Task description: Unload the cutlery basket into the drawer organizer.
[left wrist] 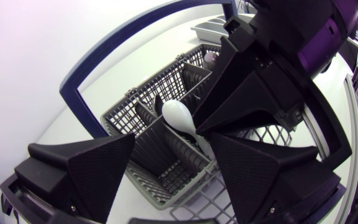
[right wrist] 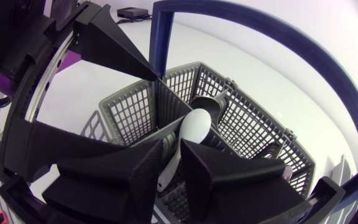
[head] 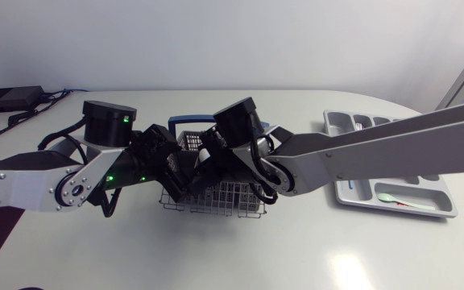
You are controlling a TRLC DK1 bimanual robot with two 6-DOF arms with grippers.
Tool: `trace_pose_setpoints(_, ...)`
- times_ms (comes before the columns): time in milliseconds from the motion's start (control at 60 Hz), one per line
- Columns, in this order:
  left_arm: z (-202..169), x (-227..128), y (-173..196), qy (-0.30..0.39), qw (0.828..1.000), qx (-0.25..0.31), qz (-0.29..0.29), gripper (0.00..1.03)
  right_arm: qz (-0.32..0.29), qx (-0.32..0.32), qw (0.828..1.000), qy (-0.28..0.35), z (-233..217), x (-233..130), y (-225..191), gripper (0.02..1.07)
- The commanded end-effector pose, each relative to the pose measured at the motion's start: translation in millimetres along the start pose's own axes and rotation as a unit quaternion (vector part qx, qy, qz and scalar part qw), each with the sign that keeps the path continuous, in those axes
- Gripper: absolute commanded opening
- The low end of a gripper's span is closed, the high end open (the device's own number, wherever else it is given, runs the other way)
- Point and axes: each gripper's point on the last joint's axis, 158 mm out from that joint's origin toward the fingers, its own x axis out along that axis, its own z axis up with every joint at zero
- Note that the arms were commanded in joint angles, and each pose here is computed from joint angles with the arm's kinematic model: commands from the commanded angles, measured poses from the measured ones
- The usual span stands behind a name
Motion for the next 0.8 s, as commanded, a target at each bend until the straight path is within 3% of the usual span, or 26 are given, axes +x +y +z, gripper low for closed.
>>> trace_pose_setpoints(0, -23, 1, -14, 0.027, 0.999, 0.004, -0.016, 0.86, -0.01, -0.002, 1.0, -0.018, 10, -9, -4, 0.37)
trace_pose_setpoints(67, -23, -3, -12, 0.026, 1.0, 0.004, -0.013, 0.86, -0.019, -0.002, 1.0, -0.023, 13, -11, -8, 0.53)
trace_pose_setpoints(133, -22, -6, -9, 0.025, 1.0, 0.002, -0.008, 0.86, -0.019, -0.001, 1.0, -0.025, 15, -11, -8, 0.61)
trace_pose_setpoints(467, -18, -31, -4, 0.011, 1.0, 0.001, 0.008, 0.86, -0.029, 0.004, 0.999, -0.024, 21, -1, -15, 0.62)
trace_pose_setpoints(783, -23, -31, -5, 0.016, 1.0, -0.002, 0.007, 0.86, -0.025, 0.003, 1.0, -0.008, 10, 14, -14, 0.62)
